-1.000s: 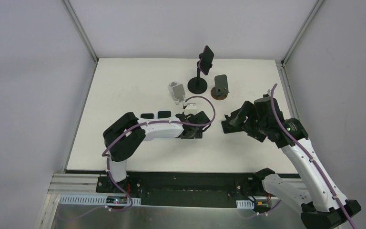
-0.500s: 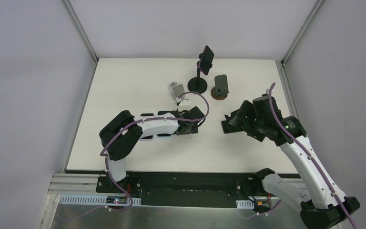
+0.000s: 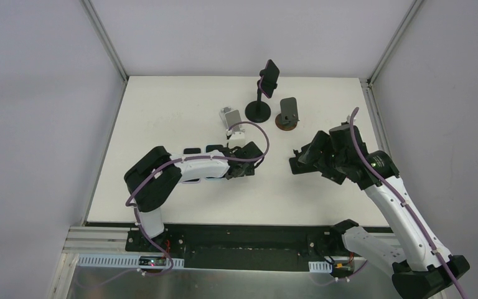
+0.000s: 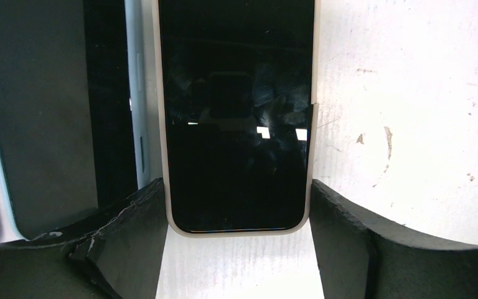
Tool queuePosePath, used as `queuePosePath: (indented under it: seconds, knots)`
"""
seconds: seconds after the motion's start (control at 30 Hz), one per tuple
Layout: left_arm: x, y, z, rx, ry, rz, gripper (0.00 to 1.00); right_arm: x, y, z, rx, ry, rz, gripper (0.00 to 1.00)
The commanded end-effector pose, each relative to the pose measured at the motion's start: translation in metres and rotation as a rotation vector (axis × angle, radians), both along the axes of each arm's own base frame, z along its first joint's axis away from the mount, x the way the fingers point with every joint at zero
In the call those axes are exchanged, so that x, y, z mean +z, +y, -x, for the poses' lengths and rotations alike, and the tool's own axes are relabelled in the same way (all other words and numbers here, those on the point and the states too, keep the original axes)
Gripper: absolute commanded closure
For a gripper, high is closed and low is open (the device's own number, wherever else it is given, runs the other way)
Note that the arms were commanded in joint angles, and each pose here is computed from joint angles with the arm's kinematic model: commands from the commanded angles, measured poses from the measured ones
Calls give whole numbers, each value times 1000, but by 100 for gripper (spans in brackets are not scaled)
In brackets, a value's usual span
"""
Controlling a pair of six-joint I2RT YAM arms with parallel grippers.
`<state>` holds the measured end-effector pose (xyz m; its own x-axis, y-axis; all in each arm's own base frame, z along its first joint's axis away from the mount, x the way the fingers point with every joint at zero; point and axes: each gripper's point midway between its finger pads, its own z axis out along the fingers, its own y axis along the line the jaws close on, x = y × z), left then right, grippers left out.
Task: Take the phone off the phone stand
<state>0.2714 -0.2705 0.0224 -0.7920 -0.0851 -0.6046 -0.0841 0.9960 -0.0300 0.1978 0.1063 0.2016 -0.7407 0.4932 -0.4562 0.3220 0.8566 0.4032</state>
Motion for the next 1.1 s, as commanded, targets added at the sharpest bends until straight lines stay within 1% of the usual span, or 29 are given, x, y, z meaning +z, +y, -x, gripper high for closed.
queuePosePath:
  seconds: [0.0,0.1,0.37,0.63,0.73,0.87,0.9,0.93,0.97,1.07]
  knots:
    - [-33,42,35,40,154,-106,53,8,4,-6,-10,-18,-33,2]
    - [-33,43,37,31,158,-108,49,8,5,-7,-10,-19,-32,2]
    - [-29,36,44,-41,165,-115,49,5,2,-6,-15,-17,-21,2]
    - [-28,34,53,-61,182,-97,49,3,5,-8,-14,-11,-28,2]
    - [-29,32,56,-68,192,-90,46,4,6,-8,-13,-13,-32,2]
    - [-29,28,56,-76,198,-83,39,3,5,-8,-15,-13,-30,2]
    - [-29,27,57,-77,200,-81,34,4,5,-8,-16,-16,-30,2]
    - [-29,26,57,-79,202,-81,31,3,4,-8,-17,-15,-27,2]
    - [-29,26,57,-79,203,-82,26,4,4,-7,-18,-15,-29,2]
    - [-29,27,56,-76,198,-84,15,3,4,-7,-18,-15,-29,2]
